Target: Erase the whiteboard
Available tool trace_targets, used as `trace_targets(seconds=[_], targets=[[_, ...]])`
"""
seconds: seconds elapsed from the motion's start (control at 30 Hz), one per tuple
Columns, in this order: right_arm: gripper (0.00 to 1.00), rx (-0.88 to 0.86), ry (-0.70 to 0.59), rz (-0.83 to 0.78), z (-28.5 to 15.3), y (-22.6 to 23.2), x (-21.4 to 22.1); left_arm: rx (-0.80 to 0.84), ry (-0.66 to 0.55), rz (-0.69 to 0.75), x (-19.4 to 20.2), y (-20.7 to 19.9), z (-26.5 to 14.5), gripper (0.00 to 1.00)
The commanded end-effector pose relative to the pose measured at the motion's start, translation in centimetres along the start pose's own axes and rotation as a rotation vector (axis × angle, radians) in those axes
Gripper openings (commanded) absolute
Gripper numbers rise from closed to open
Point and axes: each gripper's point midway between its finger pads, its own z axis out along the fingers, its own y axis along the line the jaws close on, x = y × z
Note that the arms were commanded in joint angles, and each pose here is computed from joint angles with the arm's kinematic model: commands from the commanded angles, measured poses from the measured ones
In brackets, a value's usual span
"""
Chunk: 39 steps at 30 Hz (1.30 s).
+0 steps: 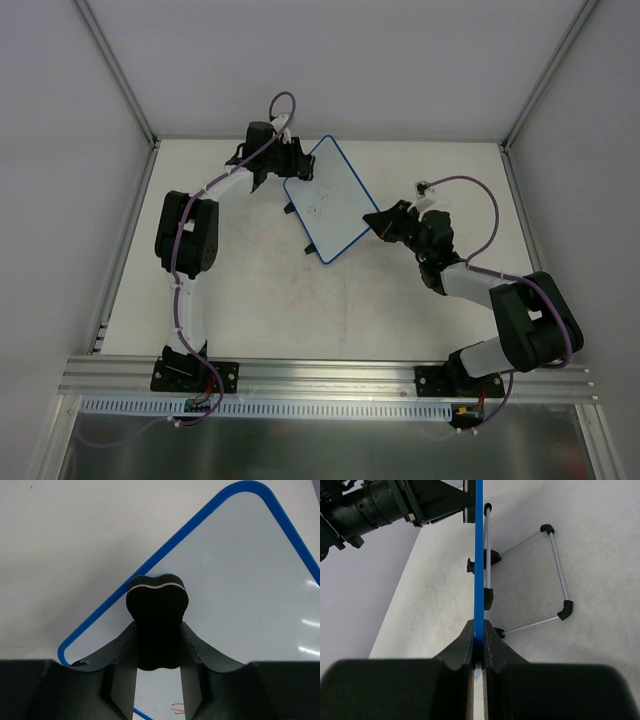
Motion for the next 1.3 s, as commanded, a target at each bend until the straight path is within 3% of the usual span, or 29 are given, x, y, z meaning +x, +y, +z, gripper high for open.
trace_targets(seconds=[0.0, 0.57, 0.87, 1.07, 1.27], targets=[[0.00, 0.006, -0.017, -0.065, 0.3, -0.1, -0.6, 0.073, 0.025, 0.048, 0.7, -2.5, -0.4, 0.00], [0.00, 0.010, 0.007, -0.033, 0.7, -0.5, -0.4, 0.268, 0.064, 0.302, 3.4, -11.5, 0.0, 0.00], [0.00, 0.003, 0.011, -0.033, 0.9, -0.4, -0.4, 0.420, 0.107, 0.505, 7.3, -17.4, -1.3, 0.00], [0.00, 0.005, 0.011, -0.032, 0.9, -0.5, -0.4, 0.457, 0.127, 0.571, 9.2, -18.5, -2.1, 0.00], [0.00, 0.002, 0.010, -0.035, 0.9, -0.4, -0.5, 0.372, 0.128, 0.557, 9.0, -17.1, -1.1, 0.00]])
